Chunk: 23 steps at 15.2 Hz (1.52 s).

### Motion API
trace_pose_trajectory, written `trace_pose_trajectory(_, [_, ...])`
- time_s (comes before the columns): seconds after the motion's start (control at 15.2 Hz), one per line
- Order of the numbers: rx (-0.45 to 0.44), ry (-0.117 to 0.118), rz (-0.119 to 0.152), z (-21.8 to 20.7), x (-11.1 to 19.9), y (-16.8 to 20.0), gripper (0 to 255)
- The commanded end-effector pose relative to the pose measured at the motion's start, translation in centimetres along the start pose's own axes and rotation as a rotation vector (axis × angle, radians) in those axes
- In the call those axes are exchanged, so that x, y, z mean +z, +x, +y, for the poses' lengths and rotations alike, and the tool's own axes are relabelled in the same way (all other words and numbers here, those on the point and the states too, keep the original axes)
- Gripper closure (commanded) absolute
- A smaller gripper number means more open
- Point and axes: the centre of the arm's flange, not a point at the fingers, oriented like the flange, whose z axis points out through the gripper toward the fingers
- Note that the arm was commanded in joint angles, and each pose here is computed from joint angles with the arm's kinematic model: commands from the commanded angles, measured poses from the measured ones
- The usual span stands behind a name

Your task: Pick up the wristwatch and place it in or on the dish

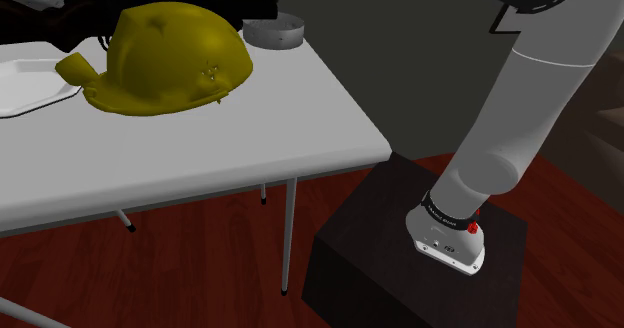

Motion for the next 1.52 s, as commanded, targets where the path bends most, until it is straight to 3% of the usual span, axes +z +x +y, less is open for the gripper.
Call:
trace_pose_trajectory(0.0, [0.0, 0.0, 0.001, 0.1, 1.2, -0.1, 255])
trace_pose_trajectory(0.33, [0.0, 0.0, 0.001, 0.4, 3.9, -0.8, 255])
trace_pose_trajectory(0.86, [0.0, 0.0, 0.0, 0.4, 3.9, -0.8, 255])
trace_pose_trajectory(0.92, [0.0, 0.0, 0.0, 0.4, 3.9, -0.8, 0])
trace_pose_trajectory(1.25, [0.0, 0.0, 0.0, 0.4, 3.9, -0.8, 0])
trace_pose_trajectory(1.45, [0.0, 0.0, 0.001, 0.4, -0.1, -0.8, 0])
